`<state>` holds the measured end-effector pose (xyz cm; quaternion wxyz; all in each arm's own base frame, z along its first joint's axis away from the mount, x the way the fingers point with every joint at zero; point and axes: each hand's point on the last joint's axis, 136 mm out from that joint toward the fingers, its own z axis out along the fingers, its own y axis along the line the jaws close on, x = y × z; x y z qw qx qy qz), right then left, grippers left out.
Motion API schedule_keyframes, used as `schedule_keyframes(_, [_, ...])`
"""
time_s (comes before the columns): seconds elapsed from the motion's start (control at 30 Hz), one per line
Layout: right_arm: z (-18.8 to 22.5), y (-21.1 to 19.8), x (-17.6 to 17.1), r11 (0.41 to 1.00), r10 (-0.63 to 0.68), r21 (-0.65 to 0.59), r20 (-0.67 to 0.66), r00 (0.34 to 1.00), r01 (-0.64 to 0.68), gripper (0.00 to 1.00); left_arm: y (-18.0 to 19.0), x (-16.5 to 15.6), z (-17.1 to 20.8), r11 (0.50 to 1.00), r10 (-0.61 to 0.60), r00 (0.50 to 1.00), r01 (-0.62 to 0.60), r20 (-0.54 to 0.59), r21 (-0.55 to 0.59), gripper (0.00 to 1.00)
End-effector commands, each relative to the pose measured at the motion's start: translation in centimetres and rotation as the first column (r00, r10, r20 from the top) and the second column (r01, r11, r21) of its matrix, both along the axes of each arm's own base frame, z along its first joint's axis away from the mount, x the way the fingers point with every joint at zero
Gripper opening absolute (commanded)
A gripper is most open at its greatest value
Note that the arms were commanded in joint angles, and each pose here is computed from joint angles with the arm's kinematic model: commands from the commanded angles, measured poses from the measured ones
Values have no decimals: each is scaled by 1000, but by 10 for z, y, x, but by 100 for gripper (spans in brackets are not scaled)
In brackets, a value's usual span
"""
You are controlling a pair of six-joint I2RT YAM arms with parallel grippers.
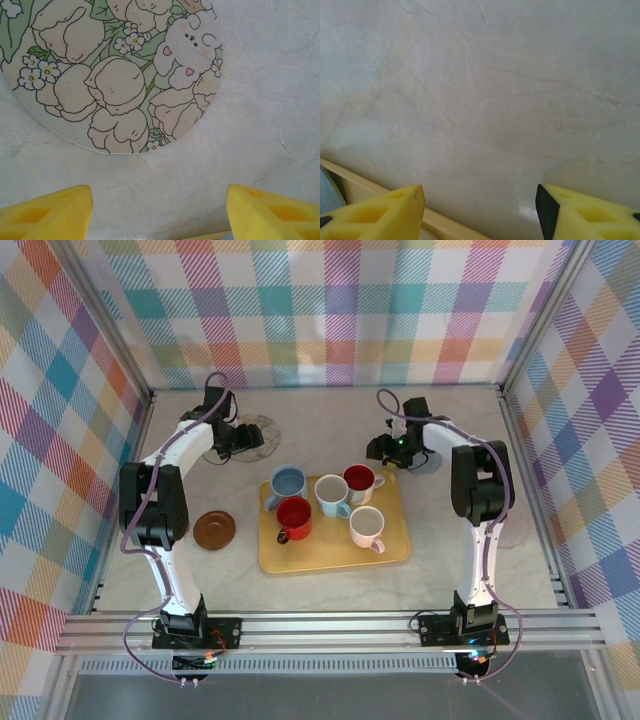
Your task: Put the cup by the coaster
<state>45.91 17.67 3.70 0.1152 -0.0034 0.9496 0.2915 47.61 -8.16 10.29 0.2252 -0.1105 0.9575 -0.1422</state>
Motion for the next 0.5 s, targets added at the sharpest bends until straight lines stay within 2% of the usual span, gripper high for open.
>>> schedule_keyframes(0.0, [9,1,-17,1000,7,-7,-27,1000,-7,62,-7,-12,4,999,-34,999,34,-18,7,72])
schedule_keyframes(0.47, [23,-3,-30,1000,-31,7,-23,999,31,60,-7,-18,-2,999,-49,998,50,-38,19,73])
